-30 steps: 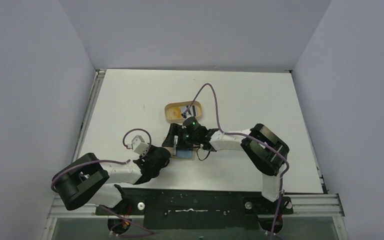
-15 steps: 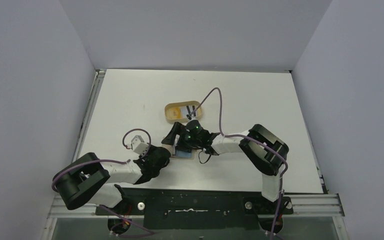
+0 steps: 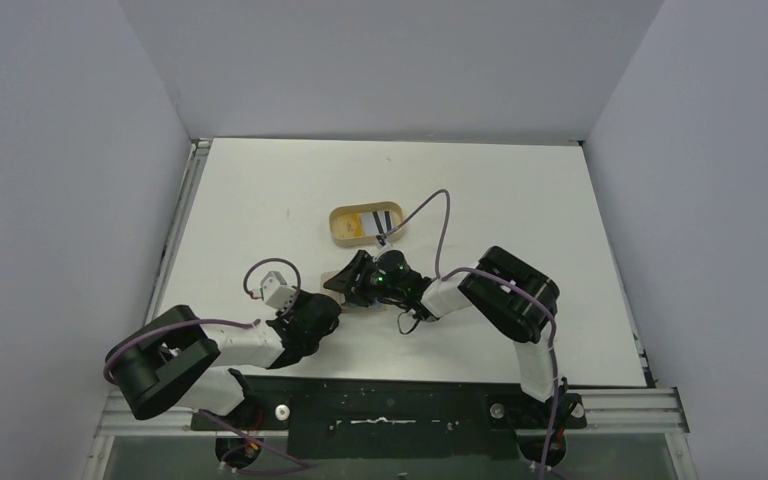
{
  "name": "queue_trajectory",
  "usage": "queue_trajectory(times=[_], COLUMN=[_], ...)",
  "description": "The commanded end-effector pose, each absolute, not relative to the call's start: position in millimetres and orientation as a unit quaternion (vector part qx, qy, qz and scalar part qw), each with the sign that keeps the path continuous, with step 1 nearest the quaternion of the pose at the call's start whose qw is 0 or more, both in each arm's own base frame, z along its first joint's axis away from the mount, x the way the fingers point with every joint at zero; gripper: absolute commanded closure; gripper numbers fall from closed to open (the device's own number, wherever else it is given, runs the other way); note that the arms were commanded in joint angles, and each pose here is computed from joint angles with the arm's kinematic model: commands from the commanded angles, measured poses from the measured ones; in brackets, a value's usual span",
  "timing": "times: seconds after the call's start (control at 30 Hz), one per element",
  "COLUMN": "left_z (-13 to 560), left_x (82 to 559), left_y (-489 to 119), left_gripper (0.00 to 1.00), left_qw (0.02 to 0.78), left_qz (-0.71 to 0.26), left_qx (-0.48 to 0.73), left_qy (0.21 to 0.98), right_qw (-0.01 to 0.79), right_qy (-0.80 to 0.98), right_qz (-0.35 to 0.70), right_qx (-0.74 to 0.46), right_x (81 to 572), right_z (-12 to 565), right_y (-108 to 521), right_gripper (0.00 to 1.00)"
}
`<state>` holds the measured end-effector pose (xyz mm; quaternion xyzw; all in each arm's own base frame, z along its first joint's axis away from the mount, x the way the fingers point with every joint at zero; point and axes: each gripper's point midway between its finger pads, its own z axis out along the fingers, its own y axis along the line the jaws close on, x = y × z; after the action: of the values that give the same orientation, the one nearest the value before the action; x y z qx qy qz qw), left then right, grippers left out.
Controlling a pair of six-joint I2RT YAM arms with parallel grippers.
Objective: Take the credit cards out of the card holder
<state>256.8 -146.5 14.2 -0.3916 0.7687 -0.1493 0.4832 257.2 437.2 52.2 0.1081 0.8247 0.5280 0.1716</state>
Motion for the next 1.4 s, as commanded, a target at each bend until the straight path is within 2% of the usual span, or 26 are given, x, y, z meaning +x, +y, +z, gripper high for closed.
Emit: queue_trajectory(times=[0.0,0.03,0.07,0.17,0.3,0.53,0.57,0.63,0.7,0.87,1.13,1.37], left_z=[-21.3,-21.4,-21.4,-21.8,-21.6,-22.6,-22.4,-22.6,-22.7,-23.7,-23.4,-23.8], left_x=[228.9,228.7,228.6,228.5,228.8,228.4,228.6,228.9,229.0,229.7,230.0,230.1], left_y=[-137.2,-137.4,-137.3,-137.1,-137.5,-137.9,-138.7,-138.9,-139.6,-141.1,-142.1,-142.6], left_gripper=[1.00,1.00,1.00,1.00,1.00,1.00,1.00,1.00,1.00,1.00,1.00,1.00], left_qw=[0.430,0.429,0.429,0.429,0.429,0.427,0.427,0.427,0.426,0.425,0.425,0.424], left_qz=[-0.104,-0.104,-0.104,-0.103,-0.103,-0.102,-0.104,-0.103,-0.103,-0.103,-0.104,-0.103], left_qx=[-0.358,-0.357,-0.357,-0.357,-0.357,-0.356,-0.356,-0.355,-0.354,-0.353,-0.352,-0.351], left_qy=[0.823,0.823,0.823,0.823,0.823,0.825,0.825,0.825,0.826,0.827,0.828,0.828], right_qw=[0.179,0.177,0.176,0.175,0.176,0.188,0.190,0.195,0.197,0.199,0.201,0.202], right_qy=[0.776,0.777,0.778,0.781,0.786,0.796,0.798,0.802,0.805,0.804,0.800,0.799], right_qz=[0.601,0.600,0.599,0.595,0.588,0.568,0.565,0.556,0.549,0.550,0.552,0.552], right_qx=[0.069,0.068,0.068,0.069,0.071,0.091,0.094,0.104,0.108,0.111,0.125,0.129], right_x=[243.8,243.1,242.3,241.3,240.9,247.3,248.3,251.3,251.9,252.5,256.2,256.3], right_z=[97.8,96.0,94.3,89.3,83.0,66.9,64.8,60.4,56.2,53.5,50.4,48.1], right_y=[456.7,456.0,455.3,452.9,447.2,426.0,423.4,417.1,412.3,409.5,394.1,389.3], right_gripper=[0.60,0.66,0.68,0.68,0.63,0.65,0.67,0.84,0.89,0.89,0.70,0.73])
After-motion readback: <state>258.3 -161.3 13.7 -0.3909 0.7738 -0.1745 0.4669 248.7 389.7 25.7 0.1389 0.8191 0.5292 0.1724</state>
